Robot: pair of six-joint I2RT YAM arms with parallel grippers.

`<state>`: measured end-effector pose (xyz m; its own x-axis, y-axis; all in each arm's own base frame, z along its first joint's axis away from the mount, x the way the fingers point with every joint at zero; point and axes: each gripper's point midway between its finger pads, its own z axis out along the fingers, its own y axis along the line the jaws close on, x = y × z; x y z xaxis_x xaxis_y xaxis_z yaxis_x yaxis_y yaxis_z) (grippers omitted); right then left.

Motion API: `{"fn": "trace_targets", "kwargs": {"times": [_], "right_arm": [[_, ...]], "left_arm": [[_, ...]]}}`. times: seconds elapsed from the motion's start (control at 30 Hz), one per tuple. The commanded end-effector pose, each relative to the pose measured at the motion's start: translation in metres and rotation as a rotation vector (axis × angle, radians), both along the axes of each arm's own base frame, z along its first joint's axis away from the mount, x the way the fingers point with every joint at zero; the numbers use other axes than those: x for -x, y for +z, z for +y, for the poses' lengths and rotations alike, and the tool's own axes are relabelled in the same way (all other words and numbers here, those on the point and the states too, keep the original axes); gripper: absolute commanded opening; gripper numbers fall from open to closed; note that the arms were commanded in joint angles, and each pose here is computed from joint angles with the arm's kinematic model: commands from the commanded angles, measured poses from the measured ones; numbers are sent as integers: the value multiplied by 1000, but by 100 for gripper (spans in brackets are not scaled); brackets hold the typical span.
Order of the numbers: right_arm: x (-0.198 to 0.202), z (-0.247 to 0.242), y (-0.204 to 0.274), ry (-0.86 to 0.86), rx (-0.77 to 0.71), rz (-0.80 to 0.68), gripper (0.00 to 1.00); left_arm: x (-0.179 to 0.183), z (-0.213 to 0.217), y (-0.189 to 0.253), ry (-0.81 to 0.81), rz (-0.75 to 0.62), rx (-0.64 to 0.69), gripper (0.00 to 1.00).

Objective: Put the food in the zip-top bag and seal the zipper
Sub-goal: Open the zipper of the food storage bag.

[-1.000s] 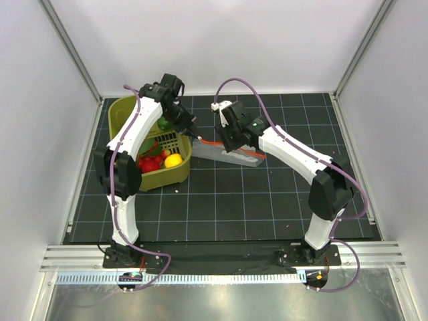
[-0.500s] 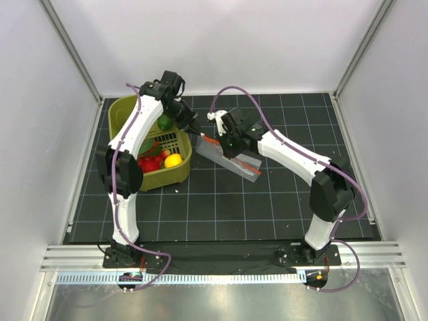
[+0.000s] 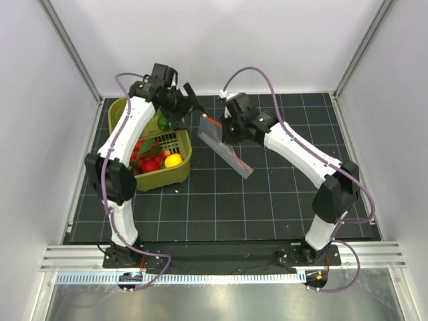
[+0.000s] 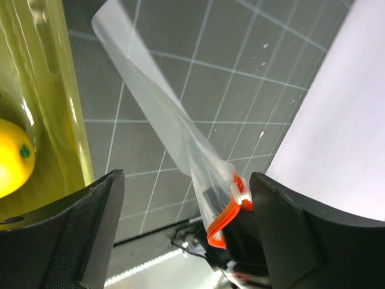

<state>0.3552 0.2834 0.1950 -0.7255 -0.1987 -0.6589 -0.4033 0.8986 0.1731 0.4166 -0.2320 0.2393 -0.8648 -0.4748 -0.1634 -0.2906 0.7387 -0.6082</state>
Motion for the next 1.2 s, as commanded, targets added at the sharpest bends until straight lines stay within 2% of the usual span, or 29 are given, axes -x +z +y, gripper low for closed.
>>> {"fn": "trace_targets", "kwargs": {"times": [0.0, 0.07, 0.1, 0.13, 0.17, 0.2, 0.4, 0.53, 0.63, 0.67, 0.7, 0.73, 0.77, 0.8, 0.83, 0.87, 0.9, 0.93, 0.97, 1.17], "right_arm": [[-21, 4, 50, -142, -144, -32, 1], [-24, 2, 47, -179, -143, -2, 1], [-27, 3, 55, -188, -156, -10, 1], [-27, 1, 53, -200, -144, 0, 1], [-28, 0, 52, -211, -144, 3, 1], [-29, 0, 53, -212, -144, 1, 1], [-25, 3, 50, -202, -150, 20, 1], [-23, 3, 49, -192, -152, 28, 1], [-23, 6, 56, -178, -173, 13, 1], [-24, 8, 58, -176, -180, 9, 1], [-24, 8, 60, -176, -185, 7, 1], [-24, 8, 61, -174, -186, 6, 1], [-24, 9, 61, -173, -185, 5, 1], [-25, 8, 63, -175, -185, 1, 1], [-25, 8, 63, -171, -185, 0, 1], [-24, 8, 64, -167, -186, -1, 1], [-25, 9, 65, -164, -190, -6, 1], [-25, 9, 65, -165, -191, -5, 1], [-26, 10, 63, -167, -192, -3, 1], [-27, 13, 70, -168, -219, -10, 1]], "left_arm": [[4, 12, 65, -1, -259, 21, 93], [-3, 12, 89, 9, -403, 76, 96], [1, 15, 72, 13, -389, 87, 100], [5, 15, 102, 14, -497, 143, 100], [9, 16, 92, 14, -493, 147, 100], [8, 16, 100, 11, -537, 161, 100], [4, 22, 116, 36, -611, 148, 100], [-2, 31, 149, 73, -758, 165, 100], [-4, 54, 149, 226, -778, 144, 100], [-8, 70, 121, 332, -709, 127, 100], [-2, 75, 135, 347, -767, 173, 100], [-1, 75, 136, 336, -810, 213, 100], [0, 75, 116, 324, -806, 231, 97], [6, 65, 127, 264, -846, 269, 95], [6, 57, 122, 222, -836, 257, 93], [13, 37, 137, 146, -858, 255, 91], [14, 28, 113, 80, -796, 168, 90], [18, 18, 114, 37, -797, 144, 90], [26, 0, 126, -18, -817, 155, 89], [37, -35, 114, -108, -764, 209, 86]]}}
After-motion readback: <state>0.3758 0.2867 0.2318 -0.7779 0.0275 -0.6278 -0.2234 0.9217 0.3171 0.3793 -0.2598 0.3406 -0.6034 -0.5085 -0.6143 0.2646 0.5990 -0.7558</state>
